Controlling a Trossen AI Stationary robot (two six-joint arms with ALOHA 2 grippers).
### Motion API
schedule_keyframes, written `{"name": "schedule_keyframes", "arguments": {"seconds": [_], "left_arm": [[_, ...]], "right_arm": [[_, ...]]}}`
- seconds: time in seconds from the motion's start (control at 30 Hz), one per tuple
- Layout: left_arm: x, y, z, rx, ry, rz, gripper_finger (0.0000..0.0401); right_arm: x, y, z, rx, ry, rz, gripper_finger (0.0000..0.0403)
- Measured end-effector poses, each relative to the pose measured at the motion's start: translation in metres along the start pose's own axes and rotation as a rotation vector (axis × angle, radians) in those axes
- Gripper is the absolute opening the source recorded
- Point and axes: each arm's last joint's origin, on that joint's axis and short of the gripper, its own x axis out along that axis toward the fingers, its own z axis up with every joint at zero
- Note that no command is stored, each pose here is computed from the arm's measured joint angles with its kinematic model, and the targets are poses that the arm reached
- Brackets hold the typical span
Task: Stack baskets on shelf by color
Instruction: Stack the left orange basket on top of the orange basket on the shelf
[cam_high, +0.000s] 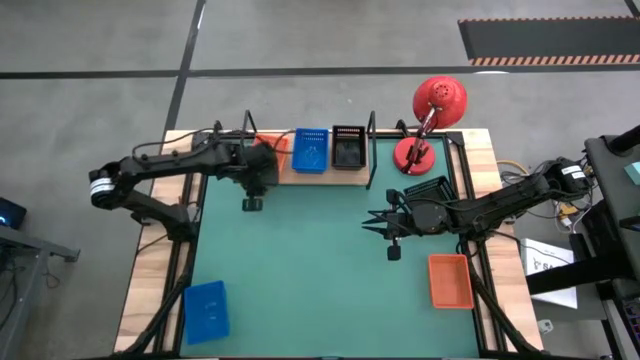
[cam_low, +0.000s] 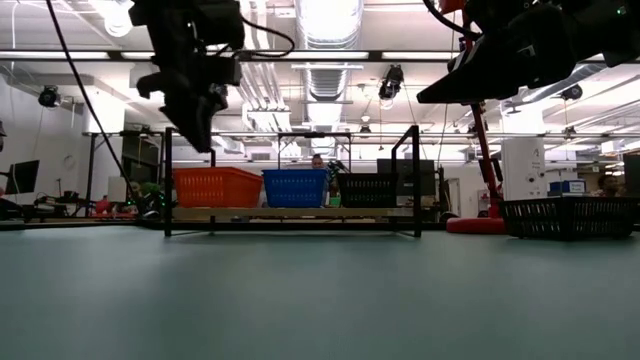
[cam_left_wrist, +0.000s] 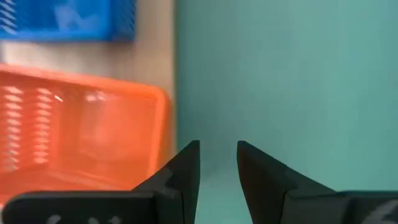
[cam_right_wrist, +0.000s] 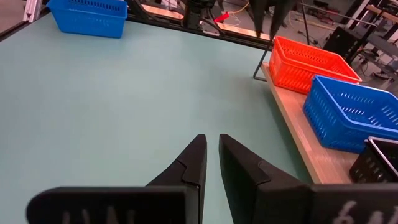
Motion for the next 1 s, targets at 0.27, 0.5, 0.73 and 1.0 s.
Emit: {"name": "schedule_keyframes", "arguments": {"seconds": [0.27, 0.5, 0.73, 1.0], "left_arm": [[0.026, 0.002, 0.004, -0.027, 0.019, 0.078, 0.0020], [0.047, 0.007, 0.015, -0.054, 0.053, 0.137, 0.0002], [0.059, 0.013, 0.028, -0.095, 0.010, 0.220, 0.0001], [0.045, 0.008, 0.030, -0.172, -0.039, 0.268, 0.0001]], "right_arm": [[0.000, 0.000, 0.000, -0.007, 0.000, 0.000, 0.0035], [0.000, 0.000, 0.000, -0.008, 0.001, 0.000, 0.0035], [0.000, 0.000, -0.001, -0.008, 0.009, 0.001, 0.0035], [0.000, 0.000, -0.002, 0.003, 0.021, 0.003, 0.0035]]}}
